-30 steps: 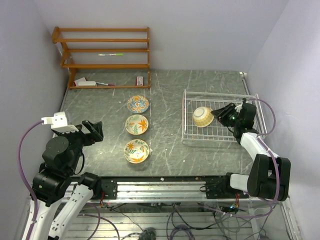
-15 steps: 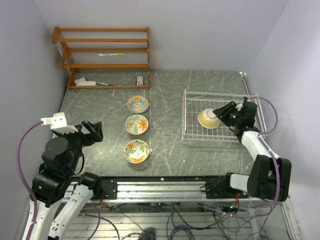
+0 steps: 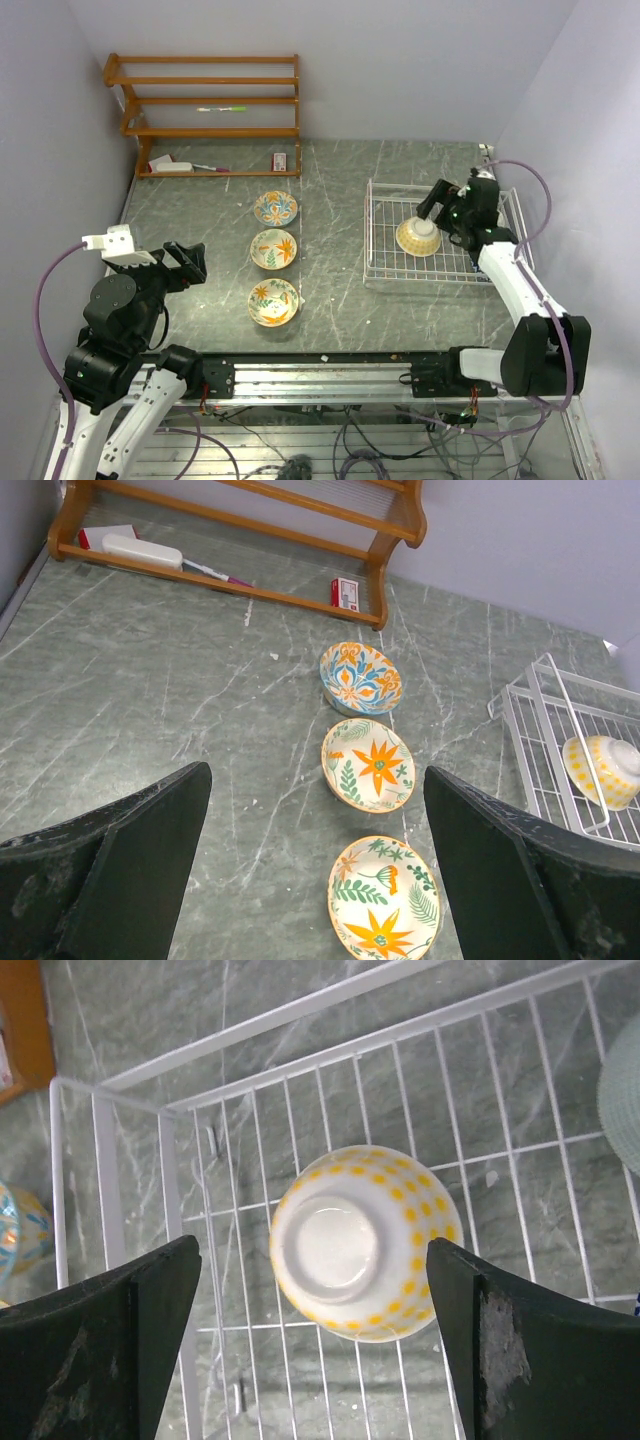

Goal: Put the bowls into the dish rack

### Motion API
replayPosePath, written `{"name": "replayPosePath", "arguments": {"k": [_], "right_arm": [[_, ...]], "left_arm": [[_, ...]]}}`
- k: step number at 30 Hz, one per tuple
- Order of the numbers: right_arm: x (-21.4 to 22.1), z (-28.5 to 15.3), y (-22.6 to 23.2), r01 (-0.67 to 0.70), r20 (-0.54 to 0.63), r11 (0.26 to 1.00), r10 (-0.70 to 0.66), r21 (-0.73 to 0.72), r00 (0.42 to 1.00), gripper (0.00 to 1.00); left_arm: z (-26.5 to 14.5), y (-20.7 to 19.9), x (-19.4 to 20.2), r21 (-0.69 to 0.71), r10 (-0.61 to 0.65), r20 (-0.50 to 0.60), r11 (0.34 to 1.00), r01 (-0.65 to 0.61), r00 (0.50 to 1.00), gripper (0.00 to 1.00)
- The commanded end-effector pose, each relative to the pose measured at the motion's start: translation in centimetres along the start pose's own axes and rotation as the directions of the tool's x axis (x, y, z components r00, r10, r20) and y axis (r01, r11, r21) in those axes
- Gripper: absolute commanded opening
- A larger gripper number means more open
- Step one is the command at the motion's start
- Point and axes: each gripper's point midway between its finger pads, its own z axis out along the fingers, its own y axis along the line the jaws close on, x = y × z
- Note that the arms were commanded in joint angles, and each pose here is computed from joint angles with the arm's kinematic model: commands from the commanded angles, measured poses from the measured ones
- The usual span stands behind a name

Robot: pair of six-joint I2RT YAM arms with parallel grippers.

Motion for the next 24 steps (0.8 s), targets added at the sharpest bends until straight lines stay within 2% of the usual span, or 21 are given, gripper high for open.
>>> {"name": "replayPosePath", "arguments": {"k": [1, 4, 12, 24], "right_arm": [[2.2, 0.4, -0.6, 0.198, -0.101, 0.971, -0.185, 0.138, 0.978, 0.96], [3.5, 0.7, -0.3, 0.260, -0.140, 0.950, -0.238, 0.170, 0.961, 0.96], [4.0, 0.9, -1.7, 0.300, -0.164, 0.924, -0.267, 0.235, 0.950, 0.93], [3.6, 2.0, -0.6, 0.286, -0.153, 0.937, -0.259, 0.202, 0.954, 0.79]], "left_arm": [[0.1, -0.4, -0.4, 0.021, -0.006, 0.021, 1.000, 0.005, 1.000, 0.98], [-0.1, -0.3, -0.6, 0.021, -0.006, 0.029, 1.000, 0.006, 1.000, 0.98], [-0.1, -0.3, -0.4, 0.025, -0.008, 0.032, 1.000, 0.007, 0.999, 0.98], [0.0, -0.1, -0.2, 0.018, -0.004, 0.040, 1.000, 0.003, 0.999, 0.98]]}}
